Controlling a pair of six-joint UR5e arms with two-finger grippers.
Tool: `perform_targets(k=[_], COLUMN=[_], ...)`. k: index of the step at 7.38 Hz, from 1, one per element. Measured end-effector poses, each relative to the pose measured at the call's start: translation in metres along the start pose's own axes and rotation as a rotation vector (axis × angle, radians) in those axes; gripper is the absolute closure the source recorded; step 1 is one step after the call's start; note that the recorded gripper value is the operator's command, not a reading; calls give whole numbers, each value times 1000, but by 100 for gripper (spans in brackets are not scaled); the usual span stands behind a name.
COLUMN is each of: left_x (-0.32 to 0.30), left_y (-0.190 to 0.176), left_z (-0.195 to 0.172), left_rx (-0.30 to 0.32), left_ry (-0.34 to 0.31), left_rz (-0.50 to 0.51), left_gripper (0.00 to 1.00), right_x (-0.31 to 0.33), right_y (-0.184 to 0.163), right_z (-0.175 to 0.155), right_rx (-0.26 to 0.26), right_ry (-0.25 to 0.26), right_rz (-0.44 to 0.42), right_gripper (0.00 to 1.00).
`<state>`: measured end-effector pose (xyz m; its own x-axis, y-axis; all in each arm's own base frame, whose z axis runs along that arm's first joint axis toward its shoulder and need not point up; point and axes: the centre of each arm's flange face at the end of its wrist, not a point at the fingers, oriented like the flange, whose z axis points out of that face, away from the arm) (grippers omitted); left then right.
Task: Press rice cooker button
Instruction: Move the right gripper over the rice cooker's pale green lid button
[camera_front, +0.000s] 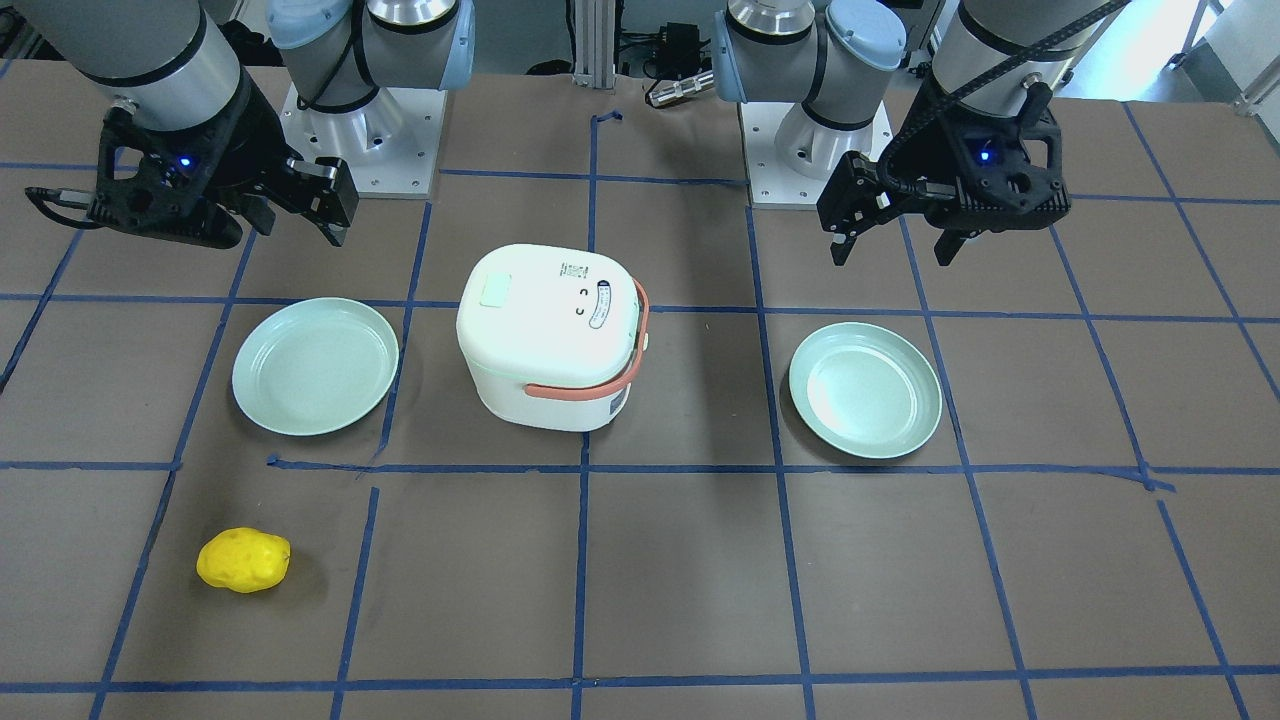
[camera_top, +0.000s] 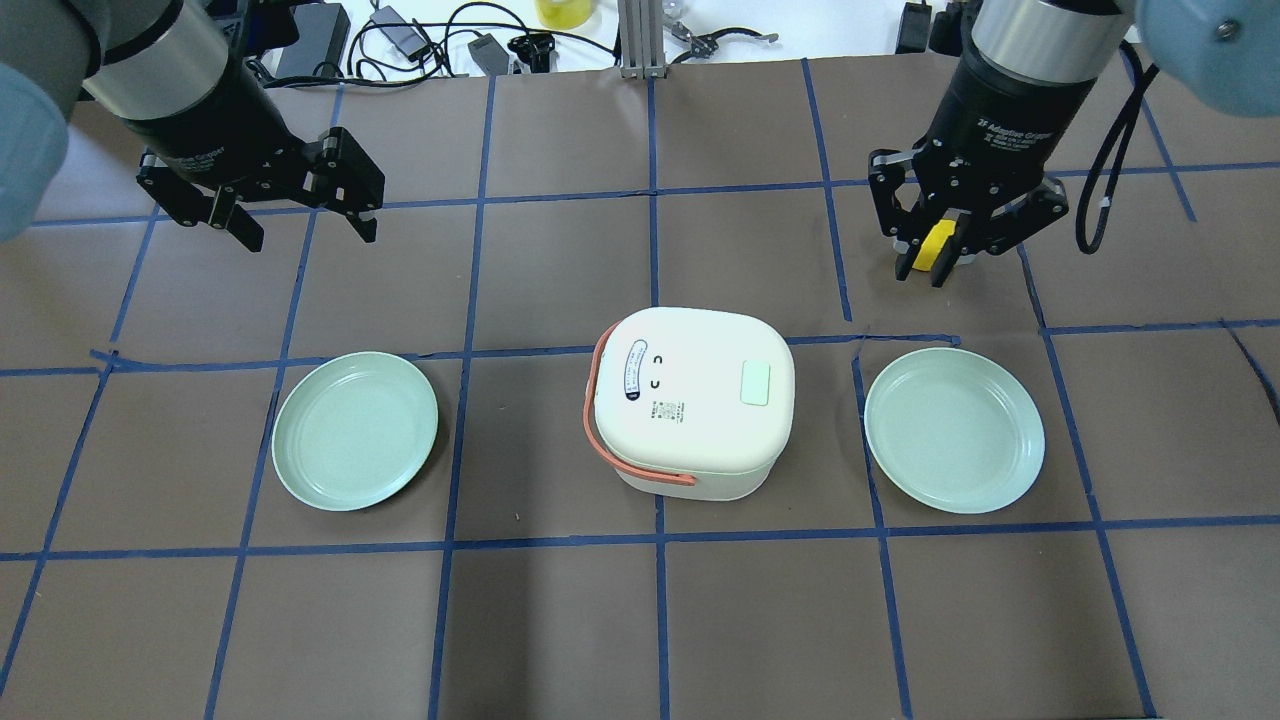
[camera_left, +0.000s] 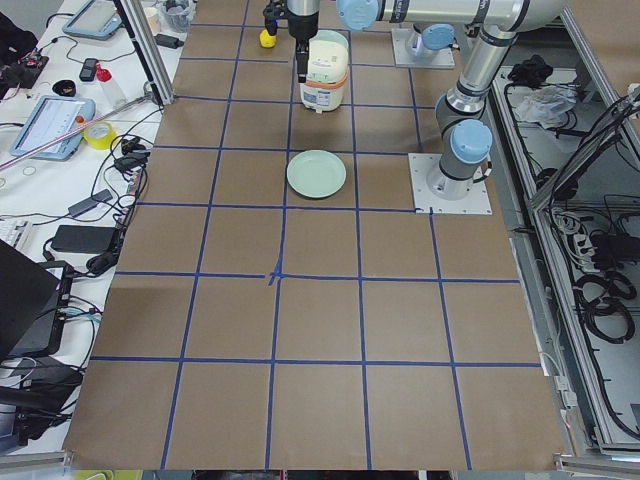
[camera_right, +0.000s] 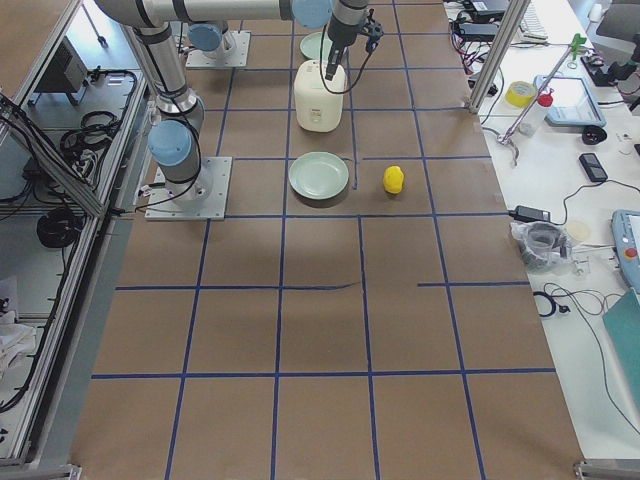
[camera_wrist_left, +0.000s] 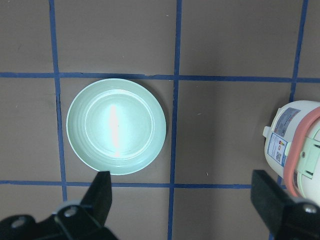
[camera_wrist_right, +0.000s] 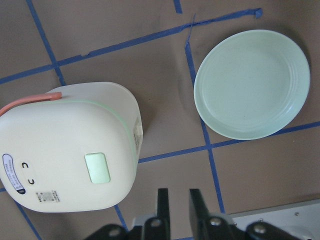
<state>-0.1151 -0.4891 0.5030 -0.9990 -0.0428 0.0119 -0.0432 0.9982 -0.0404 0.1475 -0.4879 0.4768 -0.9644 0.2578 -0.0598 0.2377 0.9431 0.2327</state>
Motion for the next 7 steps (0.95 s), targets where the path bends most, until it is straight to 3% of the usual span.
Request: perform_targets(k=[2, 7], left_x=[0, 0], left_y=[0, 0], left_z=[0, 0], left_rx=[0, 0], left_ry=[0, 0], left_rz=[1, 1], left_gripper=[0, 0], right_x=[-28, -65], right_y=[12, 20], right_z=[29, 101], right_rx=[-22, 46], right_ry=[-8, -38], right_rz=[12, 12], right_gripper=[100, 100])
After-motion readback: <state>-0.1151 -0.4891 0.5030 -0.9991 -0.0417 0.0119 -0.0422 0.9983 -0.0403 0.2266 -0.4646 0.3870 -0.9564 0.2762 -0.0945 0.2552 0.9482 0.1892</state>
